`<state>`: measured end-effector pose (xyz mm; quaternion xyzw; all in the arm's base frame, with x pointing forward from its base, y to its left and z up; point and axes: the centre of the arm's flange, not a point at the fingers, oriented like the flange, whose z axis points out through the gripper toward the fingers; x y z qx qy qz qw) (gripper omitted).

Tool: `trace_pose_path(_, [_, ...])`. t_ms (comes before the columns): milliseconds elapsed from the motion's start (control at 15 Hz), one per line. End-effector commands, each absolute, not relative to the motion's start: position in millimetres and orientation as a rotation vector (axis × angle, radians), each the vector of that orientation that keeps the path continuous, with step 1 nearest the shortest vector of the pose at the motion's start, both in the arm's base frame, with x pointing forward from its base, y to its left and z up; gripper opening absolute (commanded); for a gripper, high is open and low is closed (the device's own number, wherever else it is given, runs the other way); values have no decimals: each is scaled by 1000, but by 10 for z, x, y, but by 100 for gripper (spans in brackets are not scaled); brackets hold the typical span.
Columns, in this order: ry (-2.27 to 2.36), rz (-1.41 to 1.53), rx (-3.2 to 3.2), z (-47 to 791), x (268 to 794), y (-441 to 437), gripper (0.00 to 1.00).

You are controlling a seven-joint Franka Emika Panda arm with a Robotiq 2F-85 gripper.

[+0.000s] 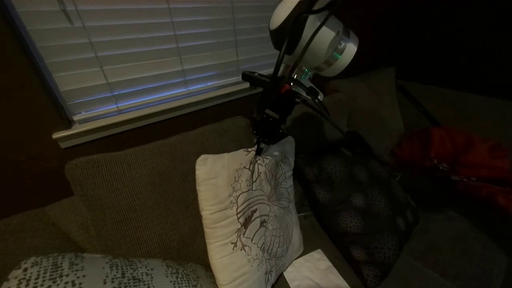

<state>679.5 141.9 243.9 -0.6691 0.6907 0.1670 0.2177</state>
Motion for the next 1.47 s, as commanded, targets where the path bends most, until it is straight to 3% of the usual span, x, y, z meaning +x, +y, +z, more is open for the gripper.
trace_pose_path(0, [1976, 432, -1852, 2709, 6910, 1569, 1])
trace_pose_path(1400, [2283, 496, -1701, 2676, 7389, 1896, 1])
